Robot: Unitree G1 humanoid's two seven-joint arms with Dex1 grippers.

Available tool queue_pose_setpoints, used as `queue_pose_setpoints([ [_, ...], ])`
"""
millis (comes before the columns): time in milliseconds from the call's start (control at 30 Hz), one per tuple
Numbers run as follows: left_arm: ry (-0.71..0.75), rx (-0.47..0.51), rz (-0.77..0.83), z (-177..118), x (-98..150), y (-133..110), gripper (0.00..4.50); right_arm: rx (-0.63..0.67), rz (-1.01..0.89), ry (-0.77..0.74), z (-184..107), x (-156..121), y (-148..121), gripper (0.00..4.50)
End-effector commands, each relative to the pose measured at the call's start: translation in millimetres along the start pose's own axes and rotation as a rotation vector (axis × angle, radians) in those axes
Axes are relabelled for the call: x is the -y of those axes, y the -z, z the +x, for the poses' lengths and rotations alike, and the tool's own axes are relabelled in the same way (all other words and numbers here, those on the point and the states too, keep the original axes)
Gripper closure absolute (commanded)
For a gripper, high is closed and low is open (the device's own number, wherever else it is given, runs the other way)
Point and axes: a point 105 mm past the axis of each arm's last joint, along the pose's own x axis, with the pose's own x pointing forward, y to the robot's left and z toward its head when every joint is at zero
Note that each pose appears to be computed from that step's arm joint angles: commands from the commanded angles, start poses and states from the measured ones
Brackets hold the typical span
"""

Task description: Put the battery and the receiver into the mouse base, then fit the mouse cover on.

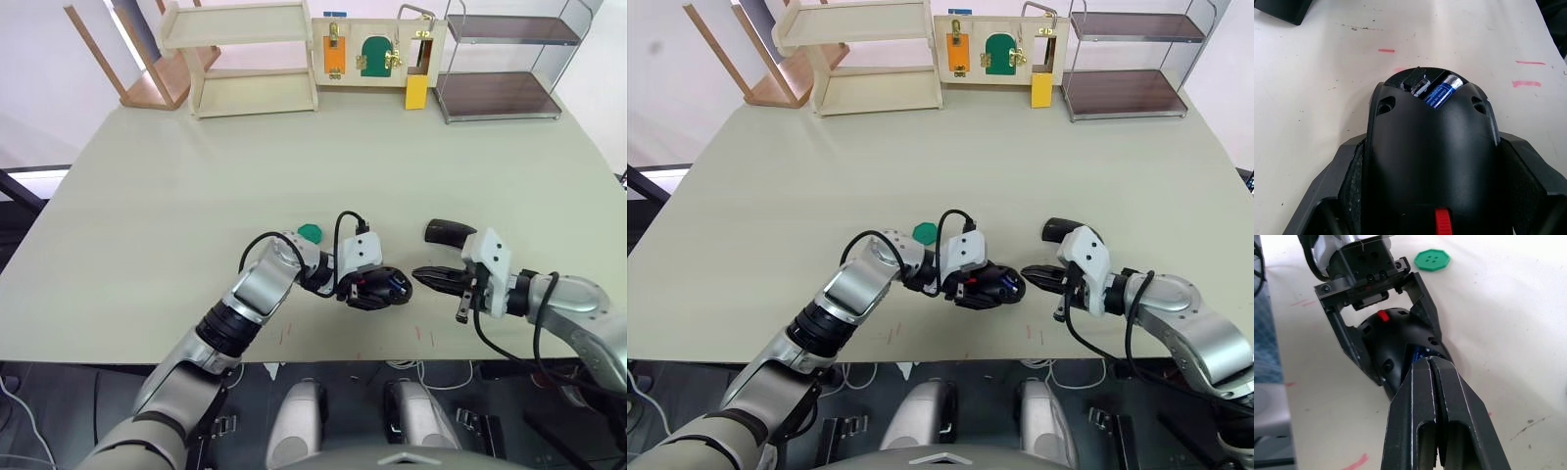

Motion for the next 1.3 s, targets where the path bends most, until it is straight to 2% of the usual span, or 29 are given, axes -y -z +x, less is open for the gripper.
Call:
queue_pose_setpoints([
  [33,0.057,-0.045,-0.045,8,12,16,1.49,0.035,-0.04,0.007,7,0,-1,4.45],
  [500,0.068,-0.051,-0.044,8,15,18,1.49,0.091,-0.028,0.022,20,-1,5,4.45],
  [867,0.063,-0.048,-0.051,8,15,18,1.49,0.07,-0.028,0.002,23,-3,13,4.45],
  [1100,0.059,-0.048,-0.055,7,15,19,1.49,0.026,-0.005,0.006,27,-4,31,4.45],
  [1300,0.056,-0.049,-0.06,7,15,18,1.49,-0.088,0.037,-0.012,29,-8,59,4.45],
])
